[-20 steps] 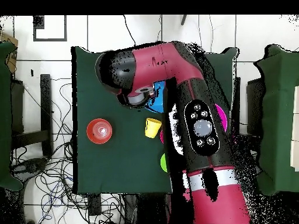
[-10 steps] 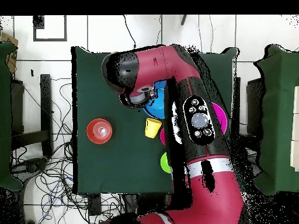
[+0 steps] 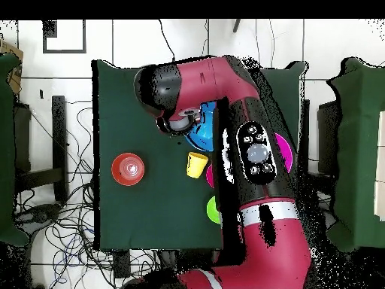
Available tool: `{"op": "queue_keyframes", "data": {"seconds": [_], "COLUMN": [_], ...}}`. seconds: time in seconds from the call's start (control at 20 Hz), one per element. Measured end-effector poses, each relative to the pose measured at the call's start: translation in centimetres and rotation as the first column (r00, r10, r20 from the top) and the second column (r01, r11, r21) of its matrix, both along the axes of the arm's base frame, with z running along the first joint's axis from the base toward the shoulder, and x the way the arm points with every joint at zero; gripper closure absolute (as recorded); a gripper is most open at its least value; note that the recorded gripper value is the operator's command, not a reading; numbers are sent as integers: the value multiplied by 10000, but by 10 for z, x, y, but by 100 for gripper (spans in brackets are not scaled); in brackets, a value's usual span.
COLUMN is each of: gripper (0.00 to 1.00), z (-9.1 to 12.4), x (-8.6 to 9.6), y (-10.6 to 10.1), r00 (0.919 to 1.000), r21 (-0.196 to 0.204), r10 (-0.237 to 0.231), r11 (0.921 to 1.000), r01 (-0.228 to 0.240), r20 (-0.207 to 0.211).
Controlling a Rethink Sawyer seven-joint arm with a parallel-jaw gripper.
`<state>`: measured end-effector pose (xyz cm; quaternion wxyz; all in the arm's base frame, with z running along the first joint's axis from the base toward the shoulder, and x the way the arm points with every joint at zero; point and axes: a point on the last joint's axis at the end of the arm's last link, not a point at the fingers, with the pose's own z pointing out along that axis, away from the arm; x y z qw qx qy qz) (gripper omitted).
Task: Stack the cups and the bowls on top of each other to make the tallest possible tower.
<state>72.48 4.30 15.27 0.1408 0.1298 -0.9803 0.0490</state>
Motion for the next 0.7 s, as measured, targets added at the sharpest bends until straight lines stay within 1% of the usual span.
{"op": "queue_keyframes", "data": {"seconds": [0.3,0.55,0.7], "gripper": [100,100,100], "z": [-1,2,4], "x": [-1,2,7], "y": [2,20,38], "r00": [10000,10000,9998], "r21": [-22,84,116], "r10": [2,71,158], "r11": [10000,9999,9998], "r01": [-2,-71,-160], "r20": [-30,26,157]}}
